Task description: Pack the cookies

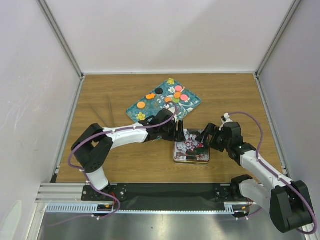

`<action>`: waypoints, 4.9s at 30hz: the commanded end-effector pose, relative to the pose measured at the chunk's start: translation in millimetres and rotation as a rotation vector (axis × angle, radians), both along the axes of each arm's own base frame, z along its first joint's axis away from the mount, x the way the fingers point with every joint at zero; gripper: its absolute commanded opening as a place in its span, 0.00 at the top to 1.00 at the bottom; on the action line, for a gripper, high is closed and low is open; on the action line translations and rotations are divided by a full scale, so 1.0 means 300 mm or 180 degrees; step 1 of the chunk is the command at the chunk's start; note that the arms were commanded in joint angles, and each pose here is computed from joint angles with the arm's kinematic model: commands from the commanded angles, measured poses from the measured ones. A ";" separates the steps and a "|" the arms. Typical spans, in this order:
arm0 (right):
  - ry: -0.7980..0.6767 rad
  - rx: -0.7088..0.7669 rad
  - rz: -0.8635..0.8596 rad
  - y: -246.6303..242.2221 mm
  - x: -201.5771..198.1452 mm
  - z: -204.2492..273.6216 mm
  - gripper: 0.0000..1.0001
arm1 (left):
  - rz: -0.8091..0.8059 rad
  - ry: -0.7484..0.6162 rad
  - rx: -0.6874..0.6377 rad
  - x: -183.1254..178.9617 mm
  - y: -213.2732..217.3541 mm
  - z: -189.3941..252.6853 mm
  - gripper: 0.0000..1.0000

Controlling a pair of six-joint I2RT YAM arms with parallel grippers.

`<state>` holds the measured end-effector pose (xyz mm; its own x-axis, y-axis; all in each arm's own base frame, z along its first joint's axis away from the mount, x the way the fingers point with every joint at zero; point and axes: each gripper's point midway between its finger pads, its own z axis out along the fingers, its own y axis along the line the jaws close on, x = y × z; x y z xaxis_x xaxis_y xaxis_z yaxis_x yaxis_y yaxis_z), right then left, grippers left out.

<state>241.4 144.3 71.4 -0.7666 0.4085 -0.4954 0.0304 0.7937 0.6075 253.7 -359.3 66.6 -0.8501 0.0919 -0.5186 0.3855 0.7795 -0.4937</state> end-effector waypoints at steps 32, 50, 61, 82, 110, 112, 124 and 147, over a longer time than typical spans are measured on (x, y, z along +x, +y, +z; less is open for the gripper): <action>0.0132 0.0037 -0.0649 -0.126 0.163 -0.068 0.51 | -0.0125 -0.0092 -0.0028 0.055 -0.058 0.052 0.30; -0.0108 0.0075 -0.0571 -0.046 -0.030 0.011 0.54 | -0.0111 -0.0111 0.0073 0.061 -0.043 0.042 0.29; -0.0152 -0.0052 -0.0781 -0.171 0.014 0.097 0.37 | -0.0123 -0.0101 0.0083 0.056 -0.042 0.039 0.29; -0.0650 0.1445 -0.0226 0.069 0.233 0.379 1.00 | -0.0131 -0.0115 0.0018 0.060 -0.054 0.064 0.29; -0.0256 0.1274 -0.0432 -0.038 0.264 0.070 1.00 | -0.0118 -0.0283 -0.0036 0.084 -0.057 0.146 0.27; -0.0362 0.1230 -0.0426 -0.048 0.278 0.139 1.00 | -0.0121 -0.0327 -0.0076 0.092 -0.062 0.170 0.27; -0.0436 0.1351 0.0095 0.063 -0.033 0.212 1.00 | 0.0227 -0.0511 -0.0254 0.196 0.055 0.319 0.27; -0.0224 0.1209 0.0538 0.217 -0.305 -0.038 1.00 | 0.0302 -0.0662 -0.0515 0.190 0.128 0.446 0.27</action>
<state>154.7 221.4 85.2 -0.8236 0.4248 -0.3758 -0.1532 0.4714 0.8685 314.8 -319.6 179.6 -0.7548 -0.0707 -0.6521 0.3789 0.7645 -0.5215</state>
